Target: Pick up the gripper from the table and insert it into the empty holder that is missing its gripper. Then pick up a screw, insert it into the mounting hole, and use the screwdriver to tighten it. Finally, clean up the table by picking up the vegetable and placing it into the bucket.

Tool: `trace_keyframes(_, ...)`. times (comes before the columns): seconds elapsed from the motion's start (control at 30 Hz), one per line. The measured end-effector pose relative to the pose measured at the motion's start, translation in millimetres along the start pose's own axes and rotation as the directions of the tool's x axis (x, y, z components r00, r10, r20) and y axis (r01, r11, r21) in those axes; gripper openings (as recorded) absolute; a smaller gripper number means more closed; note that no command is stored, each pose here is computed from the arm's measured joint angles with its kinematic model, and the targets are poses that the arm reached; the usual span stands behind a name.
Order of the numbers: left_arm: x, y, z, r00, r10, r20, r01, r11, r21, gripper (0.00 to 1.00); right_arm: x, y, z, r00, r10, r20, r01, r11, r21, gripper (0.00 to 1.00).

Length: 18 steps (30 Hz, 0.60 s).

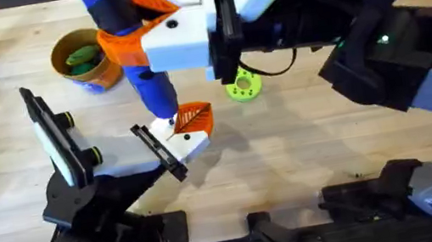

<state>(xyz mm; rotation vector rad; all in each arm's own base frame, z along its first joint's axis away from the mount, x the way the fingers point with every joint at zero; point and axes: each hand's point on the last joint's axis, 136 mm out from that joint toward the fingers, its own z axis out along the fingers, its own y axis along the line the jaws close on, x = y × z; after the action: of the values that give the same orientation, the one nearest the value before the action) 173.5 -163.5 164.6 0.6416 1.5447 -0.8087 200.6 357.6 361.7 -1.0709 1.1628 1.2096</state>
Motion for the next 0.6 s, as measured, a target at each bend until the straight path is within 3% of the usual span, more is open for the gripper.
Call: trace_keyframes(0.6,0.1,0.0,0.0,1.0,-0.001,-0.001,0.001,1.0,0.0,0.014,7.9,-3.0,3.6,1.0,0.011,-0.013,-0.011,1.0,0.0,0.043)
